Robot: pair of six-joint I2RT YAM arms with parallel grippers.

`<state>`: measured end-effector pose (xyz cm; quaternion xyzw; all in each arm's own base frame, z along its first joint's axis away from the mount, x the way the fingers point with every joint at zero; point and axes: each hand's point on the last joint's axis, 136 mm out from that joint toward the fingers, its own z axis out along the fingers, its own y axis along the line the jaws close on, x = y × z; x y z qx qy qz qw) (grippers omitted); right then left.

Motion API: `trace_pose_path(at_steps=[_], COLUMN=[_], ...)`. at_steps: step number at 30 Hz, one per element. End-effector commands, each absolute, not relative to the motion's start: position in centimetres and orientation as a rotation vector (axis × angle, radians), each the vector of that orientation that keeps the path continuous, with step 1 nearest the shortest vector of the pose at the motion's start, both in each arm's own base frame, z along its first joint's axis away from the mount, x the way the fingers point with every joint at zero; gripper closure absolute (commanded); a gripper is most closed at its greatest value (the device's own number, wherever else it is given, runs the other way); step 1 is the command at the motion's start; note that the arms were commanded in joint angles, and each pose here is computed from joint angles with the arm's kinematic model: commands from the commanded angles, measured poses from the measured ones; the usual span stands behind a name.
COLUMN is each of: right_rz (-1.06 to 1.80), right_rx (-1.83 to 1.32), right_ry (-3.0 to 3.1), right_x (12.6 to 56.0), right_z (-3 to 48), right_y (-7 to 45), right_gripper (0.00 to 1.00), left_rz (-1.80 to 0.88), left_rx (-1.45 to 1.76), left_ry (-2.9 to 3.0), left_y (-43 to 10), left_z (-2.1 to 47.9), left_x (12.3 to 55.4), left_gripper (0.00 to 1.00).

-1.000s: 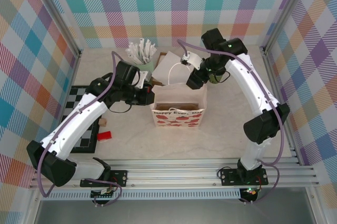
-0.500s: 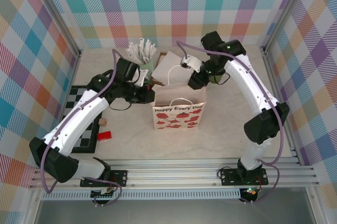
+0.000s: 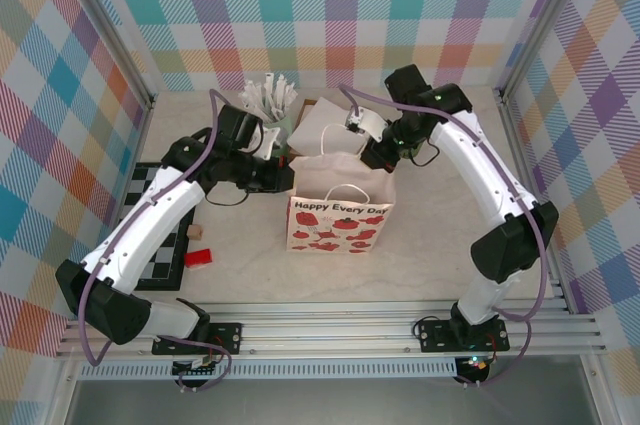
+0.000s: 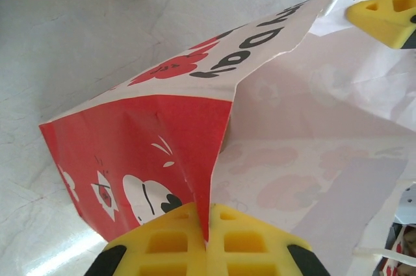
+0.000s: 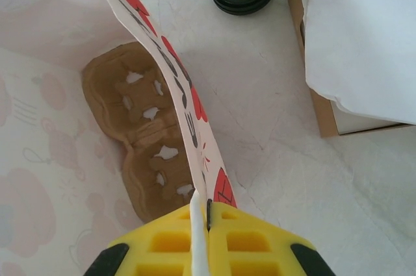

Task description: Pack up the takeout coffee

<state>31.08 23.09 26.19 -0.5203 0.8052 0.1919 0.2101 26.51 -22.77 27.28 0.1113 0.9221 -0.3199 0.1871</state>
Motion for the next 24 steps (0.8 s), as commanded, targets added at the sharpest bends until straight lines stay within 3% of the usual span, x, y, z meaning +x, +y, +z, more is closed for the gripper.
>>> trace_pose_path(at_steps=[1, 3, 7, 8, 11, 14, 24], right_rz=[0.52, 0.534, 0.517, 0.482, 0.437, 0.432, 0.596], right_rx=[-1.334, -1.241, -1.06, -1.005, -0.837, -0.701, -0.558], right_ry=[2.301, 2.356, 2.434, 2.457, 2.542, 2.601, 2.698], right_x=[30.7, 30.7, 30.4, 30.5, 30.3, 29.4, 27.0], right_z=[26.9, 27.1, 27.3, 27.3, 27.3, 27.4, 25.8], right_y=[22.7, 22.6, 22.0, 21.5, 20.5, 20.3, 22.8], right_gripper=[0.95, 0.95, 0.97, 0.99, 1.0, 1.0, 1.0], left_rz=[-0.959, -0.954, -0.964, -0.951, -0.855, -0.719, -0.44], left_rx=[0.366, 0.357, 0.308, 0.279, 0.182, 0.058, -0.299], left_ry=[2.522, 2.507, 2.414, 2.39, 2.331, 2.285, 2.223], left_y=[-23.1, -22.9, -22.1, -21.6, -19.7, -17.2, -11.0], left_z=[29.6, 30.0, 31.9, 32.3, 33.3, 33.5, 31.7], left_x=[26.8, 27.1, 28.0, 28.3, 29.3, 30.1, 30.7], left_gripper=[0.93, 0.92, 0.74, 0.66, 0.22, 0.01, 0.0])
